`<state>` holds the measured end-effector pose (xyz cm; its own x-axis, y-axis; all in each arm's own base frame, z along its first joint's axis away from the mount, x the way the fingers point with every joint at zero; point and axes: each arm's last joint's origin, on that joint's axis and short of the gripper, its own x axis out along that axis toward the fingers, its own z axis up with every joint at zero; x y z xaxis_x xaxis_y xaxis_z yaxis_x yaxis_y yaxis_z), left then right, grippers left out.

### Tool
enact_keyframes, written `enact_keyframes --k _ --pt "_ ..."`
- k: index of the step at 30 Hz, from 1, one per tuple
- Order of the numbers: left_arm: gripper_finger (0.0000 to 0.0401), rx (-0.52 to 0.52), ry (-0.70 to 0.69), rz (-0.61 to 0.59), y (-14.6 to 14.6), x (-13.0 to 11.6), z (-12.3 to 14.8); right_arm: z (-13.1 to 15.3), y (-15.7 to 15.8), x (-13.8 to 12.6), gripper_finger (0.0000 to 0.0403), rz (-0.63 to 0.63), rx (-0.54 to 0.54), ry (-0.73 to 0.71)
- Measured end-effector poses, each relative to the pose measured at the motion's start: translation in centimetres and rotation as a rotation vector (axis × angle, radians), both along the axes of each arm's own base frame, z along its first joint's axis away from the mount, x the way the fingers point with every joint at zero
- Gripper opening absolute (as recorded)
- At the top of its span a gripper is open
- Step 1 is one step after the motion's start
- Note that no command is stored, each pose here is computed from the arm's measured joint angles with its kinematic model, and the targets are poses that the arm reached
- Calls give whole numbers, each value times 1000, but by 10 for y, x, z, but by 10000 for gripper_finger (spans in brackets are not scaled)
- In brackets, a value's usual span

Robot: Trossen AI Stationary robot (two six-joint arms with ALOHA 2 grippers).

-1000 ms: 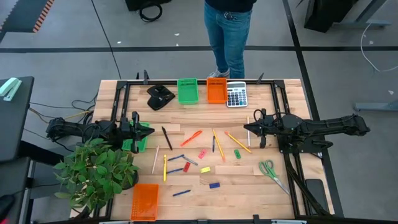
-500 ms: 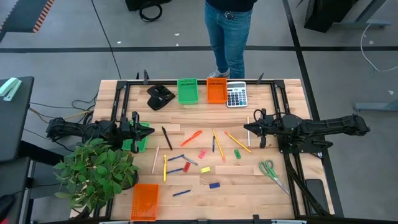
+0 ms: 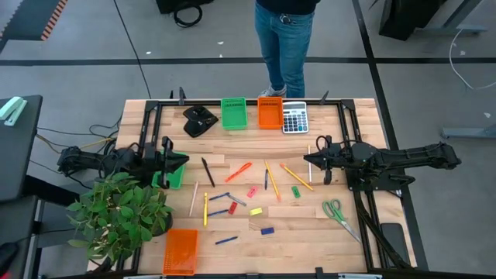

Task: Sort crayons/erasers/pens/pencils in bins
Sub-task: Put the yellow pencil into the top orange bin

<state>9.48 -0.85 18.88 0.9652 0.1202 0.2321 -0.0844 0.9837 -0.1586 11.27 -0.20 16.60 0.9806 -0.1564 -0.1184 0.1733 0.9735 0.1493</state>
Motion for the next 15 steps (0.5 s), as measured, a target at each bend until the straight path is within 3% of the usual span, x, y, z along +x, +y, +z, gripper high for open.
enact_keyframes --k 7,11,15 --pt "48 -62 -40 81 3 -1 3 0 0 0 23 -4 36 -6" --pt "48 -81 13 218 6 1 -1 1 -2 0 23 -42 -92 4" --pt "48 -99 91 321 7 8 -8 1 -4 -1 23 -130 -110 11"
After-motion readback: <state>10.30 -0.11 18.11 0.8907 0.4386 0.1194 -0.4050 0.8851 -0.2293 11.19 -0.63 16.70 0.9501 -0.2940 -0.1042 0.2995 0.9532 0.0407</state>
